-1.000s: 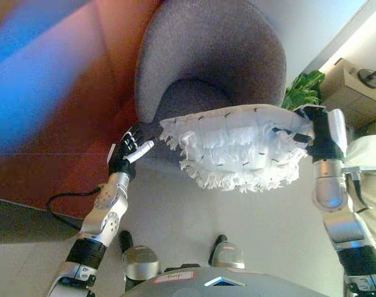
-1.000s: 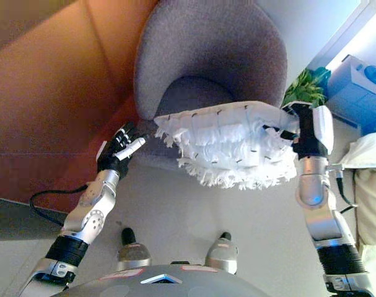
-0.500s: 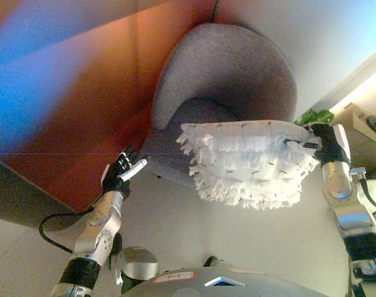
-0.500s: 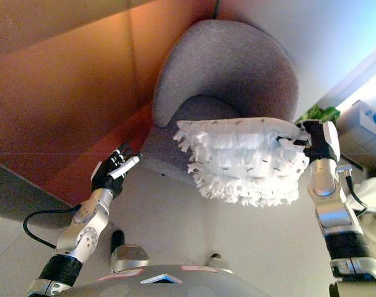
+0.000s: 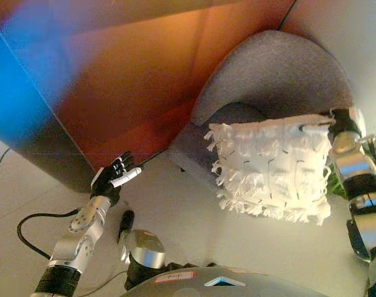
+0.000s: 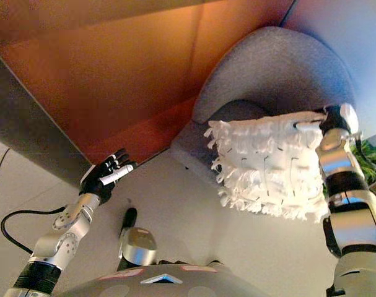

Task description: Pick up the pillow and put it on the sofa.

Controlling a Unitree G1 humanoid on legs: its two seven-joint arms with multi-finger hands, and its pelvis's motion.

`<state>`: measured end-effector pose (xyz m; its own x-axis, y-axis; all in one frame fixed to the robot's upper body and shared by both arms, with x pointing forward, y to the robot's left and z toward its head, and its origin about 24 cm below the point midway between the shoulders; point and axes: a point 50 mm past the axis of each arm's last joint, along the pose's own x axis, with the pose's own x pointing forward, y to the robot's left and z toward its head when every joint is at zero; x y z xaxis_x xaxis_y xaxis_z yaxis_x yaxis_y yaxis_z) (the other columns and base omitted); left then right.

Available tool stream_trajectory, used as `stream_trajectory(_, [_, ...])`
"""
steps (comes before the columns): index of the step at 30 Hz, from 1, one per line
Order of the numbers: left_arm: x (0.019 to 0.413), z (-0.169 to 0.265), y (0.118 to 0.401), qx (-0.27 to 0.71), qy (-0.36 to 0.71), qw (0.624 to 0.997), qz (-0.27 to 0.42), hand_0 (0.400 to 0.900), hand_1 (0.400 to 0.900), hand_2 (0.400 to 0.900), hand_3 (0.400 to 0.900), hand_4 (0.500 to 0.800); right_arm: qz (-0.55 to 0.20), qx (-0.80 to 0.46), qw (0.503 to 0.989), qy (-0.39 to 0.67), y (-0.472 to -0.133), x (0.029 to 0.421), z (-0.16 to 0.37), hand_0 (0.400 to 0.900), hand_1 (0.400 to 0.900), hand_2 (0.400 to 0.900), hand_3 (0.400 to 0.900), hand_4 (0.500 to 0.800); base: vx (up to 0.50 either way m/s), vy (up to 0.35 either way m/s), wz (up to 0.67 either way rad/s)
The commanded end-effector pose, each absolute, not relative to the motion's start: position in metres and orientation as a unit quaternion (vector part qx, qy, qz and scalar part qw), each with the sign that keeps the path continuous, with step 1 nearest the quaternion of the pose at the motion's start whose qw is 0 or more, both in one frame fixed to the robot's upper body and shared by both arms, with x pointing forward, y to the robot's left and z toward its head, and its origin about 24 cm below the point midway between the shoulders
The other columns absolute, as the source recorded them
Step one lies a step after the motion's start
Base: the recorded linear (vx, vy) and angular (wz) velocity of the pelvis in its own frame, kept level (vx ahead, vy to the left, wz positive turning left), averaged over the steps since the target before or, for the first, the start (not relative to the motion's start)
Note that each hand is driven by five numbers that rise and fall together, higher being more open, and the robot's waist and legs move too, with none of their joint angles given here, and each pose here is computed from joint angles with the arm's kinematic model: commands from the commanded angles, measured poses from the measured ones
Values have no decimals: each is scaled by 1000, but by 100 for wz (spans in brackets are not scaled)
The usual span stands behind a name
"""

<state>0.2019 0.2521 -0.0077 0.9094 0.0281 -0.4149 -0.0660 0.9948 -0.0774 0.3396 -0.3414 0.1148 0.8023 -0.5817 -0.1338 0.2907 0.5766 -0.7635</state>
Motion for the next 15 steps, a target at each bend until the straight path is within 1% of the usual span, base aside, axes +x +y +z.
stream_trajectory(1, [225, 36, 221, -52, 104, 990, -76, 900, 900, 900, 900, 800, -388, -488, 781, 20, -373, 341, 244, 900, 900, 900, 900, 800, 0, 0, 0])
stream_trajectory(5, [223, 35, 218, -56, 102, 990, -79, 900, 900, 900, 900, 800, -403, -464, 789, 12, -377, 337, 246, 900, 900, 900, 900, 800, -17, 29, -7])
stream_trajectory(9, [227, 35, 213, -58, 95, 990, -84, 900, 900, 900, 900, 800, -385, -416, 823, -25, -369, 338, 246, 900, 900, 900, 900, 800, -56, 66, -15])
stream_trajectory(13, [233, 35, 208, -47, 81, 992, -86, 900, 900, 900, 900, 800, -349, -344, 868, -73, -350, 339, 233, 900, 900, 900, 900, 800, -83, 54, -23])
stream_trajectory(15, [238, 37, 207, -44, 74, 993, -81, 900, 900, 900, 900, 800, -322, -308, 891, -82, -336, 336, 215, 900, 900, 900, 900, 800, -155, 30, -30])
